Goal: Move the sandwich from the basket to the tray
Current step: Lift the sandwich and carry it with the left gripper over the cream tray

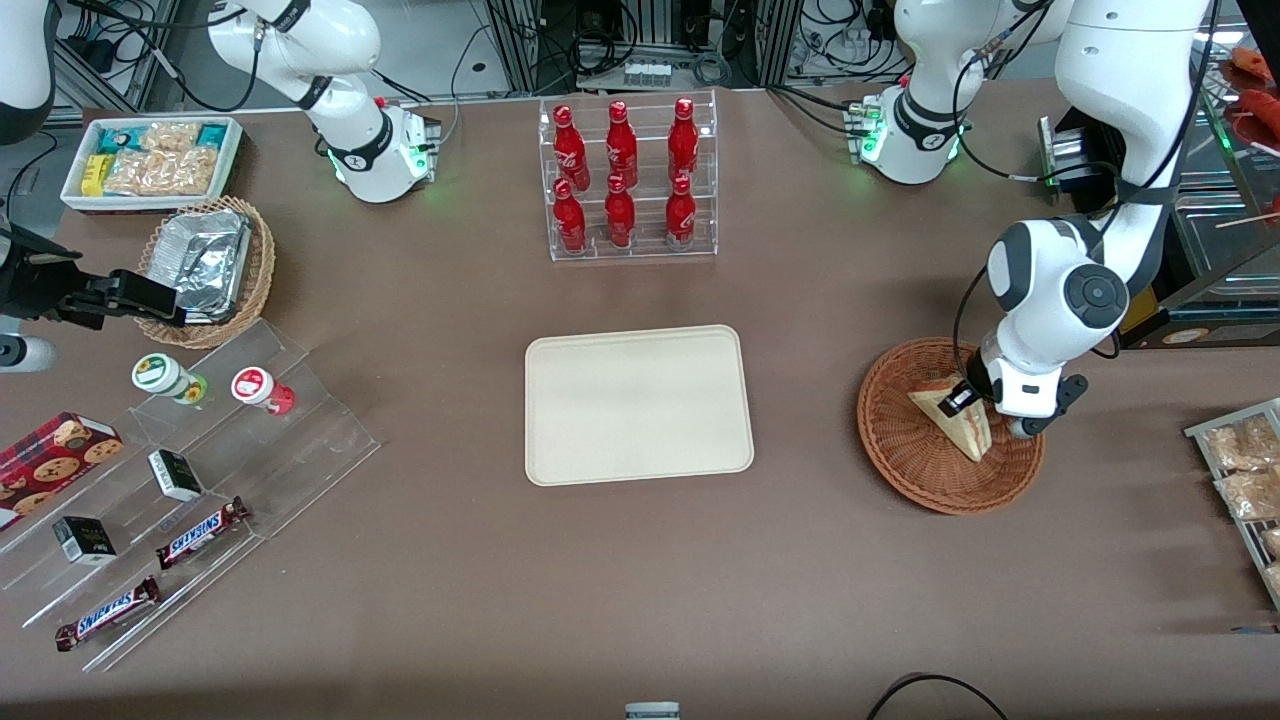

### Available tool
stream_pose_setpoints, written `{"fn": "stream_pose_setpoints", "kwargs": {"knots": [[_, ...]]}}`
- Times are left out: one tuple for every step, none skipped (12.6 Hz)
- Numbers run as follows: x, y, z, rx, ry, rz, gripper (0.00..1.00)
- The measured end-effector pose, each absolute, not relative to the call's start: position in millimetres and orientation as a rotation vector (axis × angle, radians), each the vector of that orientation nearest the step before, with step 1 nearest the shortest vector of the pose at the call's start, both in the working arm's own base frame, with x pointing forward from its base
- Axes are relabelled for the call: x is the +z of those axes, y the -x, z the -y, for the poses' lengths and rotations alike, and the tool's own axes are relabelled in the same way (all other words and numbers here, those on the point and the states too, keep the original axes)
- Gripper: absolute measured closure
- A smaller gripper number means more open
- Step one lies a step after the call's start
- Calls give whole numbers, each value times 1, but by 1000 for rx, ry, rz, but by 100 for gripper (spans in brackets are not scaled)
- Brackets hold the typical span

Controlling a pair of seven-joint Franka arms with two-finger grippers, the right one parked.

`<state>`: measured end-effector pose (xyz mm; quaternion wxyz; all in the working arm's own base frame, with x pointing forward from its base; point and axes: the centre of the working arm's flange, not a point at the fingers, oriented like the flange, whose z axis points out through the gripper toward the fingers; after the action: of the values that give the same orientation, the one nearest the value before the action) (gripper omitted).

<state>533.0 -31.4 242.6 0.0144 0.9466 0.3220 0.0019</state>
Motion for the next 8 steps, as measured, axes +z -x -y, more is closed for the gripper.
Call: {"fn": "stream_pose_setpoints", "kwargs": {"knots": [[245, -533, 31, 4, -2947, -1002, 66], [250, -534, 32, 0, -2948, -1001, 68], [257, -536, 32, -17, -2953, -998, 70], [268, -538, 33, -41, -2959, -993, 70], [281, -542, 36, -58, -2966, -982, 72], [293, -546, 39, -71, -2975, -959, 76], [305, -551, 42, -88, -2990, -915, 81], [315, -554, 46, -106, -3006, -868, 82]]}}
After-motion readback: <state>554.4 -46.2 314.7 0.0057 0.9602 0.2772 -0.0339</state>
